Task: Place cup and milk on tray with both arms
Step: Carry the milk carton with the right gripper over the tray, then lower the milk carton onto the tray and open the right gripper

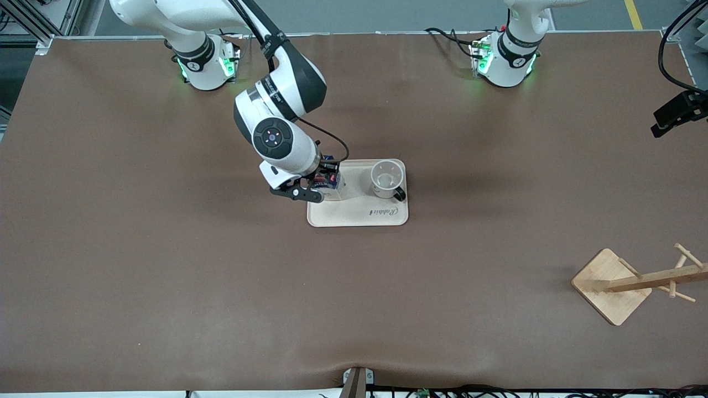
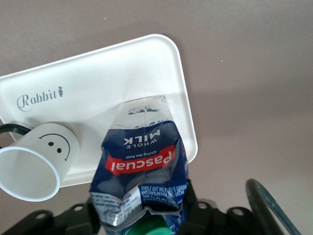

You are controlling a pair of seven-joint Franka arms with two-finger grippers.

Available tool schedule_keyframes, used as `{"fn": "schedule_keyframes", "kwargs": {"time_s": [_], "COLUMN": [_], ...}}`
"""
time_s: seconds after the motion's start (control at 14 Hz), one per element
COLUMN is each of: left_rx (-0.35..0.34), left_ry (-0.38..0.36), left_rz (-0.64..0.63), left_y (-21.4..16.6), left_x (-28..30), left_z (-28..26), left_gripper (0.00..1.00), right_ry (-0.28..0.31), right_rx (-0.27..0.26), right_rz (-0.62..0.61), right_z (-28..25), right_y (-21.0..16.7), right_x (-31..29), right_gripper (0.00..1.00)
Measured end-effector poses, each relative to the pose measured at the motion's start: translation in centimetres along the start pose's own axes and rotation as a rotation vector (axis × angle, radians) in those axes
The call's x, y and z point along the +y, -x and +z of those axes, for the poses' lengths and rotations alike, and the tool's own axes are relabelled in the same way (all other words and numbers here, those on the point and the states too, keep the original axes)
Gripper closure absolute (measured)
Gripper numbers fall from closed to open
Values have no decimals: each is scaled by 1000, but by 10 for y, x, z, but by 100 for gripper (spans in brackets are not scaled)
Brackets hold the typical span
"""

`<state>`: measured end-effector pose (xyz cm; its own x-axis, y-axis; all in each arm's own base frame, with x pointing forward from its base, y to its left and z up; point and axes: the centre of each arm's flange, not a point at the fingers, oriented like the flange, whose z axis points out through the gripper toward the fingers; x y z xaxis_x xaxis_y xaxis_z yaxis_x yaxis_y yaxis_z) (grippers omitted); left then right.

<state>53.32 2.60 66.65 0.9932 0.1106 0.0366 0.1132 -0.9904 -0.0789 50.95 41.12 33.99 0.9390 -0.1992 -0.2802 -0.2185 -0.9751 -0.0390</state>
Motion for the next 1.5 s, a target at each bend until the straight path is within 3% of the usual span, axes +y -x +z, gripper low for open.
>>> {"fn": "schedule_keyframes", "kwargs": {"time_s": [0.21,0.57,0.93,1.29,1.5], "left_rx": [0,-2,-8,-19,-20], "left_ry": [0,0,4,41,41], "left_rz": [0,-16,-20,-36,-60], "left_y": [-1,-1,7,11,13], "left_x": [0,-9,-10,-4,11], "left_z": [0,1,-3,0,0], "left_gripper": [0,0,0,0,0], "right_ry": [10,2,-23,38,39], "right_rx": [2,10,27,-69,-85], "right_rz": [-1,-5,-25,32,74], "right_z": [4,-2,-58,-132,-165], "right_y": [-1,-2,1,-18,-32], "right_x": [1,-2,-13,33,64], "right_gripper": [1,0,0,0,0]}}
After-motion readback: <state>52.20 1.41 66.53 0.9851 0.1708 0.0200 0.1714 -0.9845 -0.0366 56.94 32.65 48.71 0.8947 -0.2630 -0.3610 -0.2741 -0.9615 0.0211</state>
